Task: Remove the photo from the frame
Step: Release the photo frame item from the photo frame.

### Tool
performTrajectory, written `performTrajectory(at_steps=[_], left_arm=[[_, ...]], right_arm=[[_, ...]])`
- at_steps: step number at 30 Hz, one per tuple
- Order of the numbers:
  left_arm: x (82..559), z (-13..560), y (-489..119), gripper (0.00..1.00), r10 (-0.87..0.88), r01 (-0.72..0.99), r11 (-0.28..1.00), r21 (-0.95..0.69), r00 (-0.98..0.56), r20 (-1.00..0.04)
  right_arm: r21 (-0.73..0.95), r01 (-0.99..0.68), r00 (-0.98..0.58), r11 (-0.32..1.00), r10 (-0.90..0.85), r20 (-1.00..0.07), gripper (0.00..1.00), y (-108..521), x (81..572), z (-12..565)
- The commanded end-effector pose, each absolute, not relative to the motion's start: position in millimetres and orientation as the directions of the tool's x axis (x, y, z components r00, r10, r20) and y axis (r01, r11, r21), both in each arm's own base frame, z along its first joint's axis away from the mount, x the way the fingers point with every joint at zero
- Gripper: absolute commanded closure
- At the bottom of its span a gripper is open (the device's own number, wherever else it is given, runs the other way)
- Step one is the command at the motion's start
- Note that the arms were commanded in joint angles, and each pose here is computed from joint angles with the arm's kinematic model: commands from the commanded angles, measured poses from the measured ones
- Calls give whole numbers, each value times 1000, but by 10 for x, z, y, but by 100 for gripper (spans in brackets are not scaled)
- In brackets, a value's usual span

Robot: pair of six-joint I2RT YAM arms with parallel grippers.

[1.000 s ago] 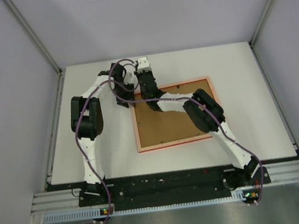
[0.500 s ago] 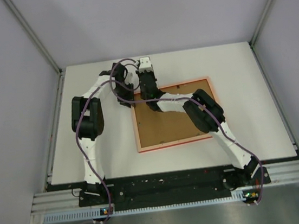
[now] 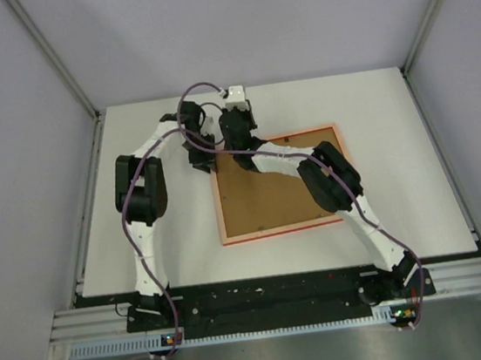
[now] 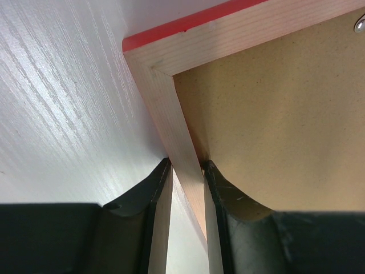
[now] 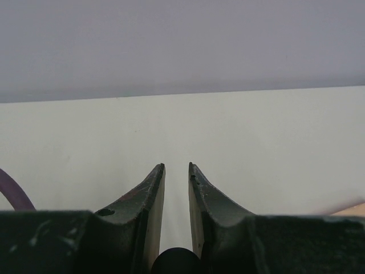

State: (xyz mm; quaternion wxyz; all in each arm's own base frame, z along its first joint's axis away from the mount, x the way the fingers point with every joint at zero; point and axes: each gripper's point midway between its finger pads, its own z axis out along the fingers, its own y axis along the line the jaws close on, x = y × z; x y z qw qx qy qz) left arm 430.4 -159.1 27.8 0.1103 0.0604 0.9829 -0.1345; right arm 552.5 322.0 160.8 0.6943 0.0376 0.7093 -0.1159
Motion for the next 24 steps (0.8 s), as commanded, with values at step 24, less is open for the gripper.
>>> performTrajectory(at_steps=[24], left_arm=[[4192, -26, -1328, 75, 134, 159, 979, -131, -975, -177]], right_arm=[[25, 30, -98, 999, 28, -995, 100, 3741, 5685, 1733]])
